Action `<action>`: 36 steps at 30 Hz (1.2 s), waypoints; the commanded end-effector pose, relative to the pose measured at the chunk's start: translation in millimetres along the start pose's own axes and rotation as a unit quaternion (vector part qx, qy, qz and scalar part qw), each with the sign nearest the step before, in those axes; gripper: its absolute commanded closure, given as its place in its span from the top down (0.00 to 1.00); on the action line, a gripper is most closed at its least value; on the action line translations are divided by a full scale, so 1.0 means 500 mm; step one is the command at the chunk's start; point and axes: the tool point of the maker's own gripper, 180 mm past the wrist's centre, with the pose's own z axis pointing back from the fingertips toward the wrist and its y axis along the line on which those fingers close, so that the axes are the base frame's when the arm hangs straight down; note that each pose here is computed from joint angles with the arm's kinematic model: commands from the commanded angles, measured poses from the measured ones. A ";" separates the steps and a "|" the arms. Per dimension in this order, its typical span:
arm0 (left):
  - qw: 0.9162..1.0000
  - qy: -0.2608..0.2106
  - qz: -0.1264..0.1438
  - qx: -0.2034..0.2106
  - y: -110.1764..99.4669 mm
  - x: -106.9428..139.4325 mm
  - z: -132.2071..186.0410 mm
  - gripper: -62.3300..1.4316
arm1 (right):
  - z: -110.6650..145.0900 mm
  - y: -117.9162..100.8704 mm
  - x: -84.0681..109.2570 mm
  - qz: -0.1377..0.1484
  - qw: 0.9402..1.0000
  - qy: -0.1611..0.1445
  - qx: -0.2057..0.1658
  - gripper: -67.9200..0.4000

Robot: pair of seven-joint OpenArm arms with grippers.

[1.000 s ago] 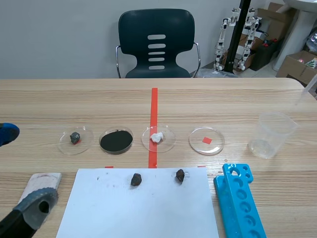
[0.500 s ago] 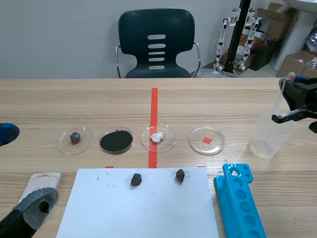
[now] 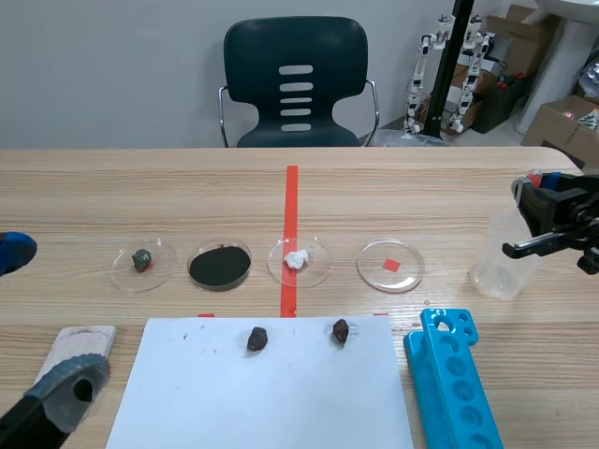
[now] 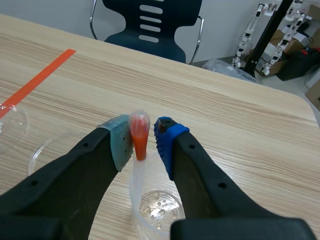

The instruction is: Put the dropper in the beaker

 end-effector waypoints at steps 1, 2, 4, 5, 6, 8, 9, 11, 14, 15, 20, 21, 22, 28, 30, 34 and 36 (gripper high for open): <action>1.000 -0.016 -0.001 0.001 0.002 0.018 -0.002 1.00 | -0.008 -0.011 0.037 0.006 1.000 -0.027 -0.003 0.23; 1.000 -0.016 -0.001 0.001 0.002 0.018 -0.002 1.00 | -0.008 -0.011 0.037 0.006 1.000 -0.027 -0.003 0.26; 1.000 -0.016 -0.001 0.001 0.002 0.018 -0.002 1.00 | -0.008 -0.011 0.037 0.006 1.000 -0.027 -0.003 0.34; 1.000 -0.016 -0.001 0.001 0.002 0.018 -0.002 1.00 | -0.008 -0.011 0.037 0.006 1.000 -0.027 -0.003 0.40; 1.000 -0.016 -0.001 0.001 0.002 0.018 -0.002 1.00 | -0.008 -0.011 0.037 0.006 1.000 -0.027 -0.003 0.45; 1.000 -0.016 -0.001 0.001 0.002 0.018 -0.002 1.00 | -0.008 -0.011 0.037 0.006 1.000 -0.027 -0.003 0.56; 1.000 -0.016 -0.001 0.001 0.002 0.018 -0.002 1.00 | -0.008 -0.011 0.037 0.006 1.000 -0.027 -0.003 0.60; 1.000 -0.016 -0.001 0.001 0.002 0.018 -0.002 1.00 | -0.008 -0.011 0.037 0.006 1.000 -0.027 -0.003 0.66; 1.000 -0.016 -0.001 0.001 0.002 0.018 -0.002 1.00 | -0.008 -0.011 0.037 0.006 1.000 -0.027 -0.003 0.70; 1.000 -0.016 -0.001 0.001 0.002 0.018 -0.002 1.00 | -0.008 -0.011 0.037 0.006 1.000 -0.027 -0.003 0.70; 1.000 -0.016 -0.001 0.001 0.002 0.018 -0.002 1.00 | -0.008 -0.011 0.037 0.006 1.000 -0.027 -0.003 0.70; 1.000 -0.016 -0.001 0.001 0.002 0.018 -0.002 1.00 | -0.008 -0.011 0.037 0.006 1.000 -0.027 -0.003 0.70; 1.000 -0.016 -0.001 0.001 0.002 0.018 -0.002 1.00 | -0.008 -0.011 0.037 0.006 1.000 -0.027 -0.003 0.70; 1.000 -0.016 -0.001 0.001 0.002 0.018 -0.002 1.00 | -0.008 -0.011 0.037 0.007 1.000 -0.027 -0.003 0.72; 1.000 -0.016 -0.001 0.001 0.002 0.018 -0.002 1.00 | -0.008 -0.011 0.037 0.007 1.000 -0.027 -0.003 0.85; 1.000 -0.016 -0.001 0.001 0.002 0.018 -0.002 1.00 | -0.008 -0.011 0.037 0.007 1.000 -0.026 -0.003 1.00; 1.000 -0.016 -0.001 0.001 0.002 0.018 -0.002 1.00 | -0.008 -0.011 0.037 0.007 1.000 -0.026 -0.003 1.00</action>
